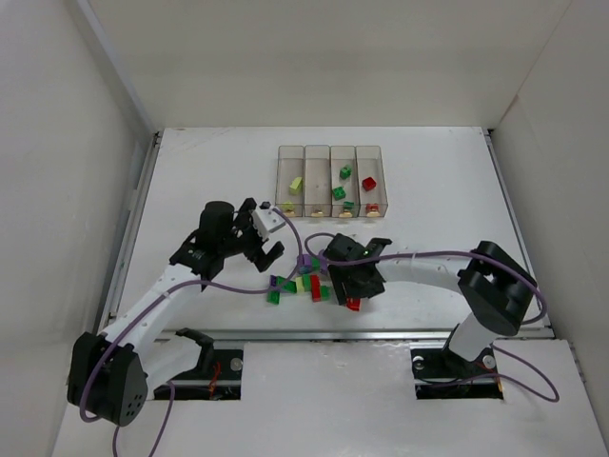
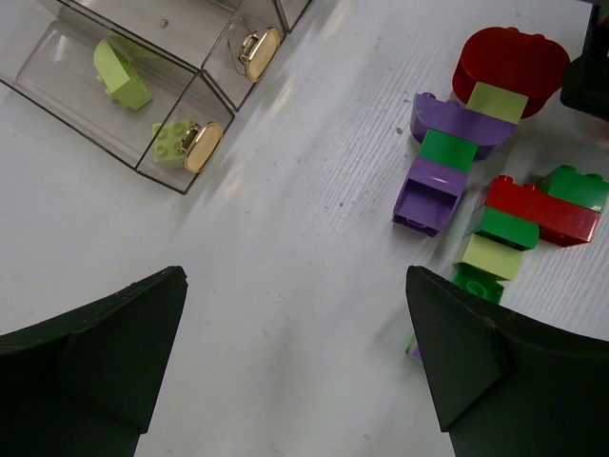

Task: Sort the legos into containers by color

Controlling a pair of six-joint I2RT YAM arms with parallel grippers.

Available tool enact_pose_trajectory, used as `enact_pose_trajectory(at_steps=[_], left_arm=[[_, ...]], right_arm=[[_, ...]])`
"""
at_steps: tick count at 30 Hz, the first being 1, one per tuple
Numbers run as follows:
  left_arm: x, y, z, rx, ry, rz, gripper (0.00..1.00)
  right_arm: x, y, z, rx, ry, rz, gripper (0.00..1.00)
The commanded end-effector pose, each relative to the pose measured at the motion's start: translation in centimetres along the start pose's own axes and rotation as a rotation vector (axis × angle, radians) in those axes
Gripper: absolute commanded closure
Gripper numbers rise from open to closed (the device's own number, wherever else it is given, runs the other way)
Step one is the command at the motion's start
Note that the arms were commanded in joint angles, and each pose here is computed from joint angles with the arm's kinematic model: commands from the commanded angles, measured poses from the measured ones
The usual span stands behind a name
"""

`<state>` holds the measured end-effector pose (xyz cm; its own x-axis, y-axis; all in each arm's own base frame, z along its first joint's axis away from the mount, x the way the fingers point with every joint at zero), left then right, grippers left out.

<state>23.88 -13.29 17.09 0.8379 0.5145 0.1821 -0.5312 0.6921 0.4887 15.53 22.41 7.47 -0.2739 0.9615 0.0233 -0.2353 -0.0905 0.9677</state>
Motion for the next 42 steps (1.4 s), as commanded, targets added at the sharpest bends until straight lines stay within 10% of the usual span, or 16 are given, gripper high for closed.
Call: enact_pose_trajectory(at_steps=[1,5,11,19,34,42], left_arm=[[-0.1,0.4,0.6,-0.029,0.001,0.015,0.01],[0.2,0.5,0.9,-0.032,-0.003,0.027,0.01],[0.2,0.5,0.9,-0.032,-0.003,0.027,0.01],[0.0,0.3,0.6,-0.040,-0.005,0.019,0.01],[0.2,0.4,1.0,-0.028,0.000,0.023,0.01],[0.2,0.5,0.8,-0.017,0.004,0.027,0.01]], right_arm=[[0.2,-0.9,0.2,-0.032,-0.020,-0.027,0.27],[0.1,-0.7,0.0,-0.030,-0.031,-0.017,0.62],[-0.1,3.3,1.6,-0.127,-0.066,-0.007,0.78],[-5.6,12.1,13.5,-0.429,-0.151,-0.172,0.78],[-15.7,6.7,30.5,-0.466,-0.153,-0.396,0.70],[-15.2,5.5,30.6,-0.445,-0.131,-0.352,0.33]])
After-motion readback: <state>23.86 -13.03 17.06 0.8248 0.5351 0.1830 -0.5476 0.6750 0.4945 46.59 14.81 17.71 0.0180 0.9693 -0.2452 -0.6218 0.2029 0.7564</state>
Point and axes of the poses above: each gripper's point midway between its finger pads, its own y axis back along the fingers, its own x axis along the line the jaws close on, z = x × y, the point moved 6 cm from there along y, back along the fingers
